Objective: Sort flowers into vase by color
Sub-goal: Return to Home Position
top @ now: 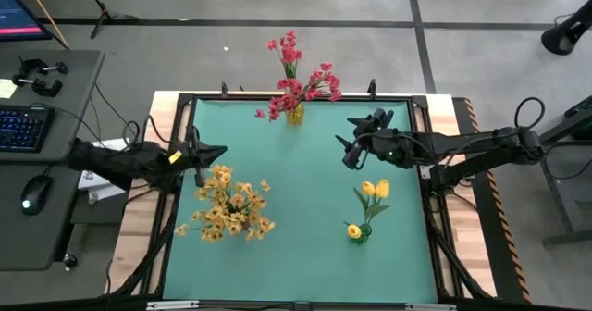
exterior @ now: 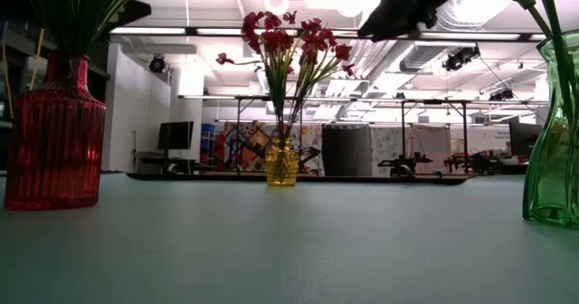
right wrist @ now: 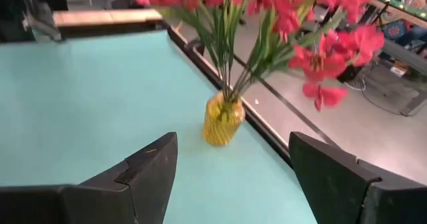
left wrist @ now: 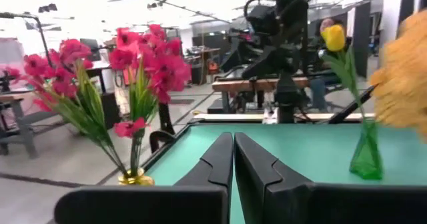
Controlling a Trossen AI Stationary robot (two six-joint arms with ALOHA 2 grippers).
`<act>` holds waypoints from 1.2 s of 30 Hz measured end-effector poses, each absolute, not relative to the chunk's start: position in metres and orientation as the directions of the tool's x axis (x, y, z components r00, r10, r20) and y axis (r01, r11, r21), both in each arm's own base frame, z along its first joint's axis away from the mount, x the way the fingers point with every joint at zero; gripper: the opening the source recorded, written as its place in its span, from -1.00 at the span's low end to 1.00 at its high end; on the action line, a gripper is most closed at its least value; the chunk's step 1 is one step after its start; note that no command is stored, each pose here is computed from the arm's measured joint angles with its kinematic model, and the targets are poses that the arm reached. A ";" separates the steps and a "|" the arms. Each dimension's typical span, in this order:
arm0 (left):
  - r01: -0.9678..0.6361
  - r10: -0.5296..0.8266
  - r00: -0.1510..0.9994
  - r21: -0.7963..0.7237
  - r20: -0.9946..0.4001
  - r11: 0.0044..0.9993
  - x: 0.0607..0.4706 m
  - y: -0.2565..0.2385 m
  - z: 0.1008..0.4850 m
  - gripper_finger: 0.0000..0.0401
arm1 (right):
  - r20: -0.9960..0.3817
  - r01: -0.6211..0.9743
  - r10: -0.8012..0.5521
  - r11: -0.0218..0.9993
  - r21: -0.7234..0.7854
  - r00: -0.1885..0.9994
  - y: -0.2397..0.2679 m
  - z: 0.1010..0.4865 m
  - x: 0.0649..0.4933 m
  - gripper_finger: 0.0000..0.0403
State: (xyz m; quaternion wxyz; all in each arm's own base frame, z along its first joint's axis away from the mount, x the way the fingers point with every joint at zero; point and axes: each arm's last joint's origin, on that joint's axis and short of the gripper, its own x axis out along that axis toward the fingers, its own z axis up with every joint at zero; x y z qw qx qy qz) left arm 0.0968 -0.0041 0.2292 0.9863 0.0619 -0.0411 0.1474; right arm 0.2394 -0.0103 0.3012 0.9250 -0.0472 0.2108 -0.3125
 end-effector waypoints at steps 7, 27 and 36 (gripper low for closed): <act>-0.301 0.290 0.952 0.111 0.101 0.947 0.101 0.006 0.219 -1.00 | -0.464 0.517 -0.563 0.823 -0.236 0.684 -0.010 0.296 0.224 0.31; -0.273 0.268 0.960 0.069 0.081 0.959 0.107 0.010 0.182 -1.00 | -0.413 0.462 -0.361 0.869 0.176 0.836 0.010 0.193 0.132 -0.98; -0.274 0.268 0.960 0.069 0.080 0.959 0.107 0.010 0.182 -1.00 | -0.174 0.310 -0.279 0.932 0.190 0.945 0.003 0.158 0.132 -0.99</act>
